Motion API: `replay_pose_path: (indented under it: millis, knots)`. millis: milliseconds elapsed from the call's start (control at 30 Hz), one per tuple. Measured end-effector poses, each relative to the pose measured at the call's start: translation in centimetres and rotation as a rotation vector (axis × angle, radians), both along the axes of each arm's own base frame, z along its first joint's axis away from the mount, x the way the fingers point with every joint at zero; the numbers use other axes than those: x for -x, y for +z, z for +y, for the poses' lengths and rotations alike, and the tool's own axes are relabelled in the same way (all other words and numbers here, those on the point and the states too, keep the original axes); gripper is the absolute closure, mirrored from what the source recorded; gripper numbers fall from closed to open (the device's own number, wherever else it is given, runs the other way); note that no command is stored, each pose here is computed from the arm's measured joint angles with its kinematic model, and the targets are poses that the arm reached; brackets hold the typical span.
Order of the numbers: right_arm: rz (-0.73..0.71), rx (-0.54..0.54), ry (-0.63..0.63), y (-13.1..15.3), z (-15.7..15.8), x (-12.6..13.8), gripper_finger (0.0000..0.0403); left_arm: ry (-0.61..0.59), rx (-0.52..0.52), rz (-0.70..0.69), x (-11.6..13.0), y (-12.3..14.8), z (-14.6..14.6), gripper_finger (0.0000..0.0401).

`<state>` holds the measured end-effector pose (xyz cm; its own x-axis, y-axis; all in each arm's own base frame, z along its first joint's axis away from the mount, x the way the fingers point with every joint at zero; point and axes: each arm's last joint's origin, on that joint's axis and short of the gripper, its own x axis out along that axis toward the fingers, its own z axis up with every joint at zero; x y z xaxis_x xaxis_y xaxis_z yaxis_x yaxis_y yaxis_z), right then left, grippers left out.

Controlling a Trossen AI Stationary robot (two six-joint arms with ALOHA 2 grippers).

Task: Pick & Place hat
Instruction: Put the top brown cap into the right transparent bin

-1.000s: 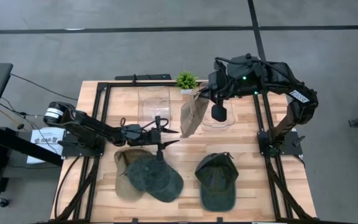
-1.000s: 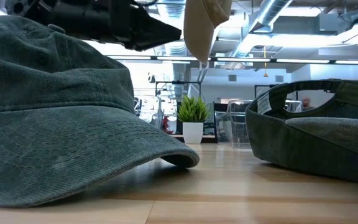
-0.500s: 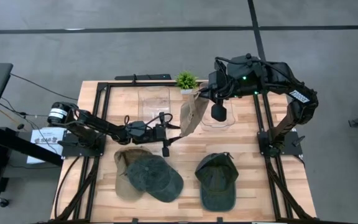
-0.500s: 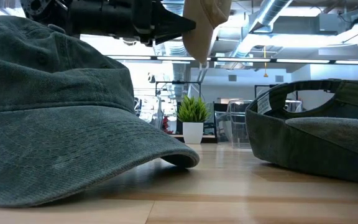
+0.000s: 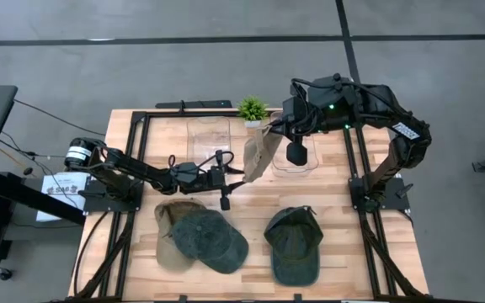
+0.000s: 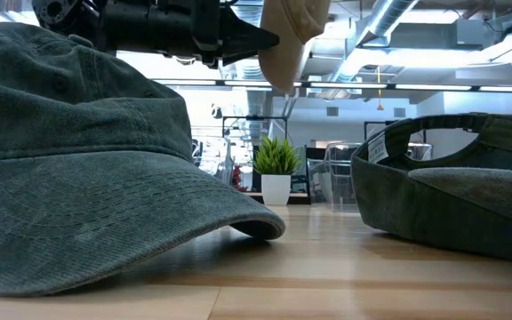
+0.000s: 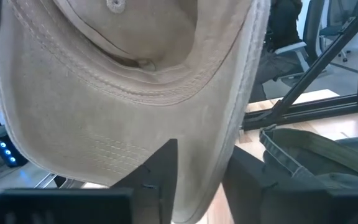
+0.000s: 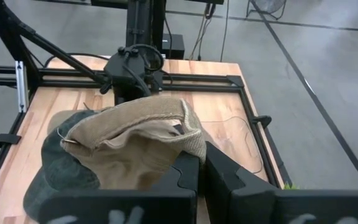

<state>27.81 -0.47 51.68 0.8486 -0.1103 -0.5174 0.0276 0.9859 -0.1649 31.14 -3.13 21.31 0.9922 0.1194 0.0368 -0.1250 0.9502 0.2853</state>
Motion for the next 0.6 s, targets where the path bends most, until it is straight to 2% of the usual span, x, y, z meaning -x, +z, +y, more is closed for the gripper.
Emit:
replay_pose_path:
  millis: [233, 600]
  knots:
    - [0.002, 0.001, -0.001, -0.02, 0.0, 0.01, 0.0402, -0.007, -0.004, -0.004, 0.01, 0.07, -0.04, 0.0385]
    - [0.002, 0.001, -0.002, -0.02, -0.01, 0.01, 0.0402, -0.007, -0.003, -0.002, 0.02, 0.07, -0.03, 0.0388]
